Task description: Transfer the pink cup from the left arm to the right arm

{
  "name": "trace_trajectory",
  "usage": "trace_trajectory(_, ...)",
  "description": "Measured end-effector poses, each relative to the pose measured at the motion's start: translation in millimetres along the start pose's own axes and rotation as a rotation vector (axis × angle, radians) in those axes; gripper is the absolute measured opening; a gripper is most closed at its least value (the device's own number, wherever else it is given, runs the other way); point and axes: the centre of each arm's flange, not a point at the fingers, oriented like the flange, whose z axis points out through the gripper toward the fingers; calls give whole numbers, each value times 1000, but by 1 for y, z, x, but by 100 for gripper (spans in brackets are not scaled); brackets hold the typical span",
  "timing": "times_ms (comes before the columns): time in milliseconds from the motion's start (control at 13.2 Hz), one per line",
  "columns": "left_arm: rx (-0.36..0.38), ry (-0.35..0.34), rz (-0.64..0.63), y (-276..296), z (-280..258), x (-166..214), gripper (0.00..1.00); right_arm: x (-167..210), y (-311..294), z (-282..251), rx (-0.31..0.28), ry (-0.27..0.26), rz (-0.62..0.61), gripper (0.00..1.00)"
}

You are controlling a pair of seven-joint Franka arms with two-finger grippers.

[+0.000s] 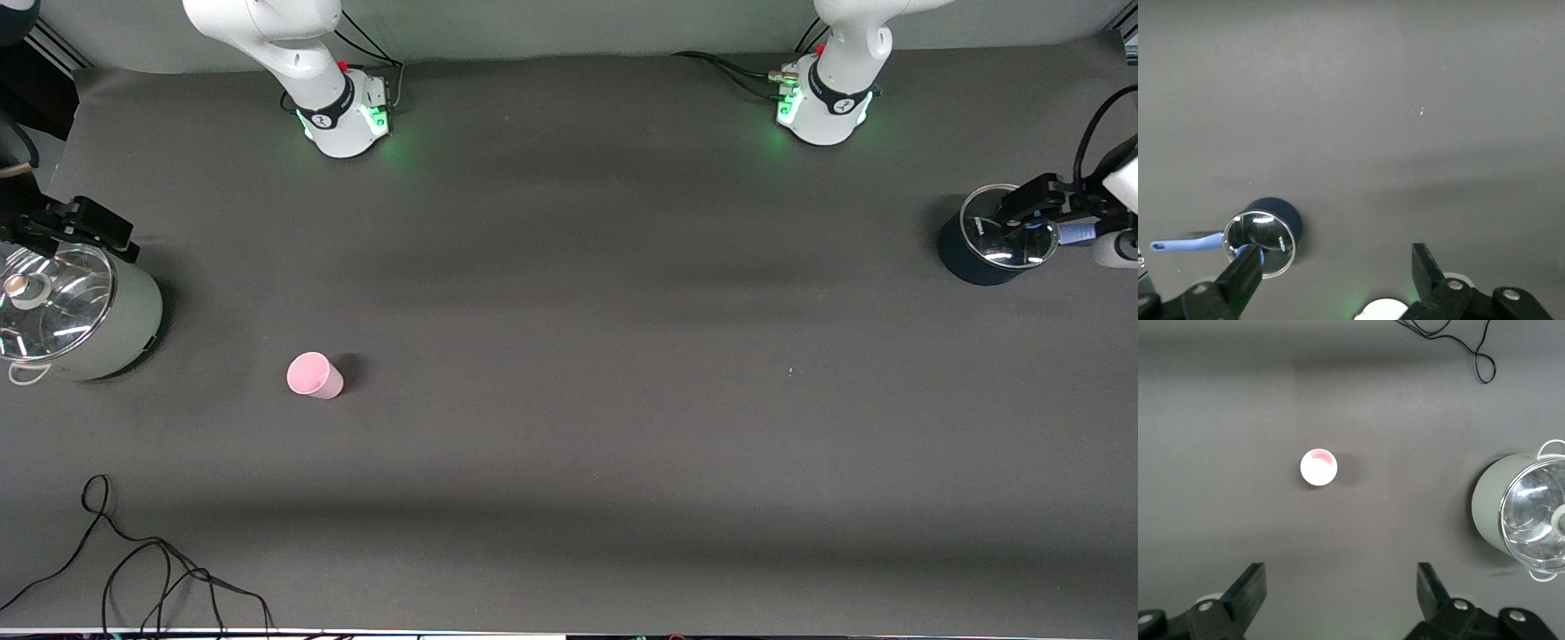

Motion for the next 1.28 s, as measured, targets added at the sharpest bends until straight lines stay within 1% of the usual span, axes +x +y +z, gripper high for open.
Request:
trace_trajectory(302,-20,9,38,23,5,-9,100,-3,-1,-4,0,6,-2,100)
trace_trajectory(528,-45,9,40,25,6,-10,100,-3,-1,-4,0,5,-3,100)
trace_trajectory(1283,-49,12,29,20,6,-10,100,-3,-2,-3,0,4,-5,100)
